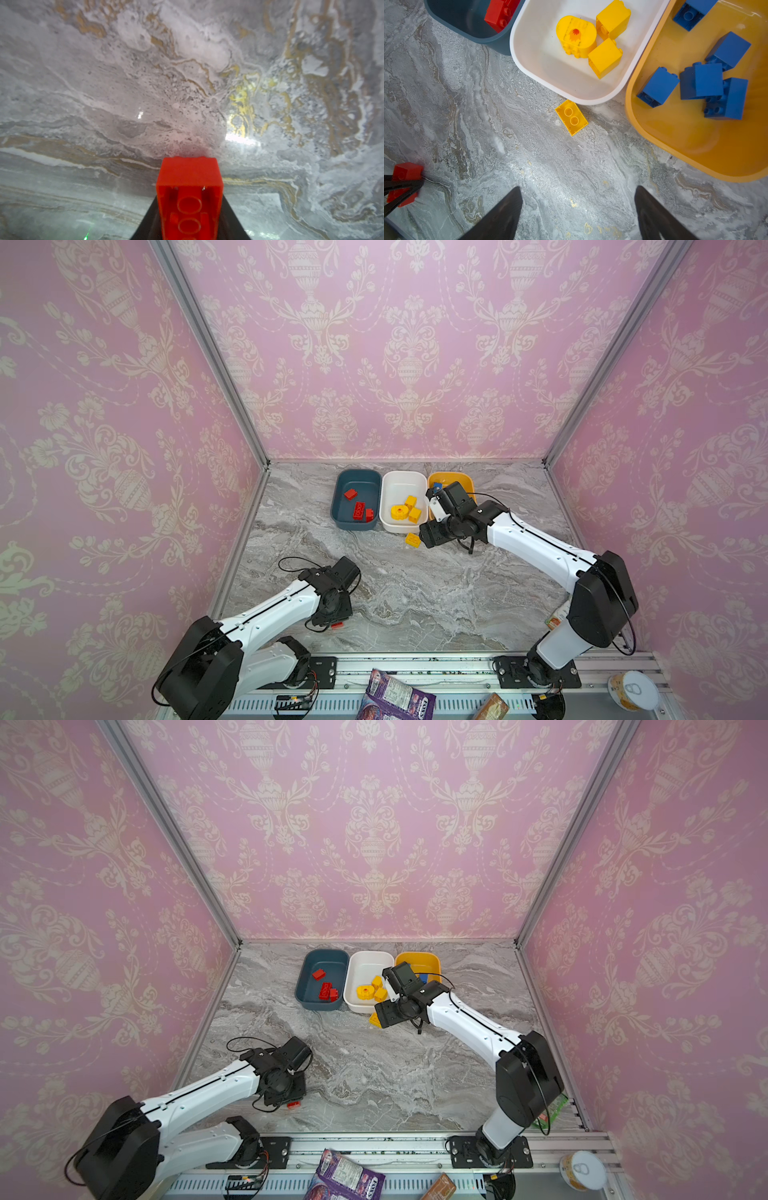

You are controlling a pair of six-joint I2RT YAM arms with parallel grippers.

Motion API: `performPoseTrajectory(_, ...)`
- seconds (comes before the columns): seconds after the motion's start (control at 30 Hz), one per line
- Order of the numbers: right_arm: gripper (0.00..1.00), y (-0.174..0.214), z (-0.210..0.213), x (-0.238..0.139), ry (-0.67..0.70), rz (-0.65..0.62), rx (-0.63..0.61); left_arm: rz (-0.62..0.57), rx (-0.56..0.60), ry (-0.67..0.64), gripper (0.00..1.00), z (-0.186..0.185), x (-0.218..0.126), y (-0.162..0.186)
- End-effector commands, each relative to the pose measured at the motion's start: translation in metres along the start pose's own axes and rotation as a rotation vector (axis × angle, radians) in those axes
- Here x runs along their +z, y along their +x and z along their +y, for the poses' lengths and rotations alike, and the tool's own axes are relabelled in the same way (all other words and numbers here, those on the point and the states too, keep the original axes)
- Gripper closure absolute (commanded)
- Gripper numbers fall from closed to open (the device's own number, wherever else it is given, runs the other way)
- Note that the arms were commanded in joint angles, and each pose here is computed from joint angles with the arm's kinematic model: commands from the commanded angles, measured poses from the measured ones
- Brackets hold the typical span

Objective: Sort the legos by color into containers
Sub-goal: 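Carry the red brick with the left gripper over the teal bin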

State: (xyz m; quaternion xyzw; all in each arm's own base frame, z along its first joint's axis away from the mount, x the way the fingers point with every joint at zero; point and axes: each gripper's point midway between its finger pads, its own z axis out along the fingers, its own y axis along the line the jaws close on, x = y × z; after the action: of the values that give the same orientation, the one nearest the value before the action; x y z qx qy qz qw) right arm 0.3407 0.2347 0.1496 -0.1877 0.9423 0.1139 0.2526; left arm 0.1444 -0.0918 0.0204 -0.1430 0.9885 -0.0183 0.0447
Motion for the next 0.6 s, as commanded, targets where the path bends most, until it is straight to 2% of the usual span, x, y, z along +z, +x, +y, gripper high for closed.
performPoseTrajectory(0.0,0.14,0.002,0.003,-0.011,-0.013,-0.019,0.012,-0.081,-0.005,0.079,0.7,-0.022,-0.02,-0.02)
performPoseTrajectory(0.2,0.14,0.006,0.001,-0.016,-0.013,-0.028,0.025,-0.238,0.032,0.13,0.71,-0.049,-0.058,-0.069)
performPoseTrajectory(0.33,0.14,0.009,0.0,-0.02,-0.016,-0.033,0.033,-0.296,0.057,0.166,0.71,-0.068,-0.073,-0.104)
performPoseTrajectory(0.57,0.14,0.01,-0.001,-0.026,-0.015,-0.046,0.043,-0.443,0.082,0.23,0.71,-0.096,-0.108,-0.189)
